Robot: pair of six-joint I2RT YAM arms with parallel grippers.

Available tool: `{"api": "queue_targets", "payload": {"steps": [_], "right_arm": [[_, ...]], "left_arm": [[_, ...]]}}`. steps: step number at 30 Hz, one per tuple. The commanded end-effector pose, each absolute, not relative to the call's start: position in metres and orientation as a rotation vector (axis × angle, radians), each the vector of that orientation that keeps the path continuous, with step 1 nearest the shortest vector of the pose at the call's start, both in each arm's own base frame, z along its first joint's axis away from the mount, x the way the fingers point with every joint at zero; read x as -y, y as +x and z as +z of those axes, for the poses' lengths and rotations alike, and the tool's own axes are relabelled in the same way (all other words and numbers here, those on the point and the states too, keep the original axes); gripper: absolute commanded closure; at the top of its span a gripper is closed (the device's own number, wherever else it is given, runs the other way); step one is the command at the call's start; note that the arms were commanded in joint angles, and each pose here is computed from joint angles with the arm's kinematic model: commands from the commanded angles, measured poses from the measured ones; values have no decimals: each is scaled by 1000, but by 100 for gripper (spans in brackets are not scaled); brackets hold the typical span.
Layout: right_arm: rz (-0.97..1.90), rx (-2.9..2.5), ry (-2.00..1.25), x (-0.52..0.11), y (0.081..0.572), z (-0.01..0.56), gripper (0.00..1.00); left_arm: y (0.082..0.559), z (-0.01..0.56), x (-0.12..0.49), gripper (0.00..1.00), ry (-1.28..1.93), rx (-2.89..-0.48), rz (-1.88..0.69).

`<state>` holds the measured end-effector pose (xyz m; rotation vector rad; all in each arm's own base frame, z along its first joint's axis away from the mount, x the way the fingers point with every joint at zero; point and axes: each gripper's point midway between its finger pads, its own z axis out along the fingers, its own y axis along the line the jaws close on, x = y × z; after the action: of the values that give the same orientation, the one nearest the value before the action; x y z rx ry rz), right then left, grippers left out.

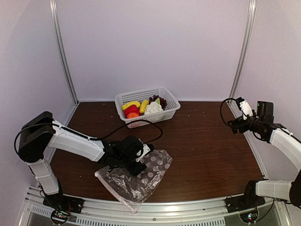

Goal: Place the food in the zip-top bag and seal the zipper
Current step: Adjust the zipper food storage bag at the center of the board.

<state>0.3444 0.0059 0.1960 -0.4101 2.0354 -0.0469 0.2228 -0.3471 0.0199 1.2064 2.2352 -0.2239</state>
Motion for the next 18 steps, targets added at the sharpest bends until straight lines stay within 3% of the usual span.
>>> {"api": "queue_targets", "payload": {"steps": [1,13,18], "right_arm": [[-38,-2060,-413,-5,343,188,0],[-40,-2054,-408,-5,341,192,0],[-39,-2048,-410,-5,341,193,0]], "left_arm": [[260,11,293,32,900,-2359,-36],[315,19,187,27,414,-2442,201],[337,74,207,24,436,-2318,106]]}}
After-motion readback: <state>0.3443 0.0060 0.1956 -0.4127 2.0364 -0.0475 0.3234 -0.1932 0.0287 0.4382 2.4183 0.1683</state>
